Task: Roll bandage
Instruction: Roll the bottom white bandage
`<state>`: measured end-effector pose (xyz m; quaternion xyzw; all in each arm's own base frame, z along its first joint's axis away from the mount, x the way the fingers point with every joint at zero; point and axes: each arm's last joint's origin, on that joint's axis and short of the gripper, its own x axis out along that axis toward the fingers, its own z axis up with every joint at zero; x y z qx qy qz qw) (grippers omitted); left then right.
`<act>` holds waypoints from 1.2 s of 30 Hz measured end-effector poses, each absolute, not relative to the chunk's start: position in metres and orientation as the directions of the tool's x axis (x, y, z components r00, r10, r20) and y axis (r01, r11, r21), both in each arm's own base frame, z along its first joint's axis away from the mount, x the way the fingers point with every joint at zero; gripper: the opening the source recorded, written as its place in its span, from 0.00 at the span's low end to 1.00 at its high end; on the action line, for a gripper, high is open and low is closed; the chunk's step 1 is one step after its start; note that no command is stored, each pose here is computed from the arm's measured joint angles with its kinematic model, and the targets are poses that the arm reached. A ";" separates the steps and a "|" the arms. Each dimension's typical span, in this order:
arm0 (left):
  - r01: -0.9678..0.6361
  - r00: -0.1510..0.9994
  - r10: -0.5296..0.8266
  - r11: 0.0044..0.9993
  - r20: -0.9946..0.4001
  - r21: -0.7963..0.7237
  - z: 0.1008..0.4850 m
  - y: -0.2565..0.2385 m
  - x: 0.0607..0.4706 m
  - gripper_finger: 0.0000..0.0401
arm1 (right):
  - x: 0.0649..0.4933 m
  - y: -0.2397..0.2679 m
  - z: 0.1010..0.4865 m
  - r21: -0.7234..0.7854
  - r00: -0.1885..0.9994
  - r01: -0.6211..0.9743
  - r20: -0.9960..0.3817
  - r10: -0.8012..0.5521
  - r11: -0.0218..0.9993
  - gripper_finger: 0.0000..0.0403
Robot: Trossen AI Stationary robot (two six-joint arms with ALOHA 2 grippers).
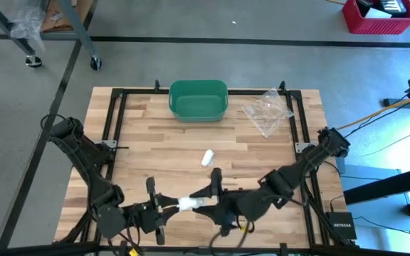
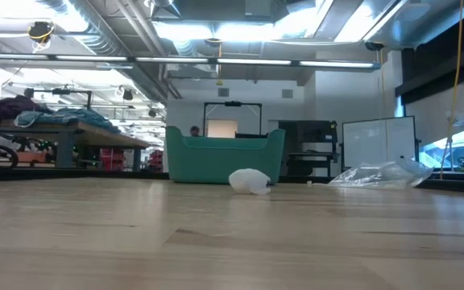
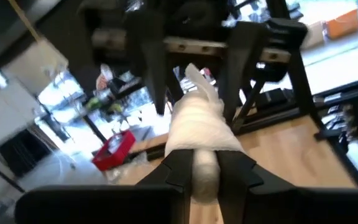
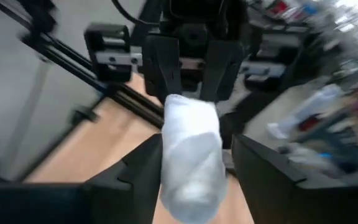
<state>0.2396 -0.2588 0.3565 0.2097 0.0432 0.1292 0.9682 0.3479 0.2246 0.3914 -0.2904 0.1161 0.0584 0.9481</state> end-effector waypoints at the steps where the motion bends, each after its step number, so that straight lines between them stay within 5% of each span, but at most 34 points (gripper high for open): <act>1: -0.224 0.964 0.264 0.868 -0.029 0.443 0.356 -0.260 0.238 0.10 | 0.350 0.222 0.392 -0.500 0.961 -0.203 -0.267 0.073 0.842 0.48; 15: -0.134 0.968 0.249 0.601 -0.026 0.788 0.357 -0.263 0.235 0.10 | 0.363 0.201 0.387 -0.149 0.897 -0.346 -0.341 0.280 0.926 0.48; 36: -0.018 0.969 0.241 0.261 -0.047 0.965 0.353 -0.264 0.234 0.10 | 0.375 0.180 0.388 0.184 0.872 -0.303 -0.342 0.350 0.935 0.48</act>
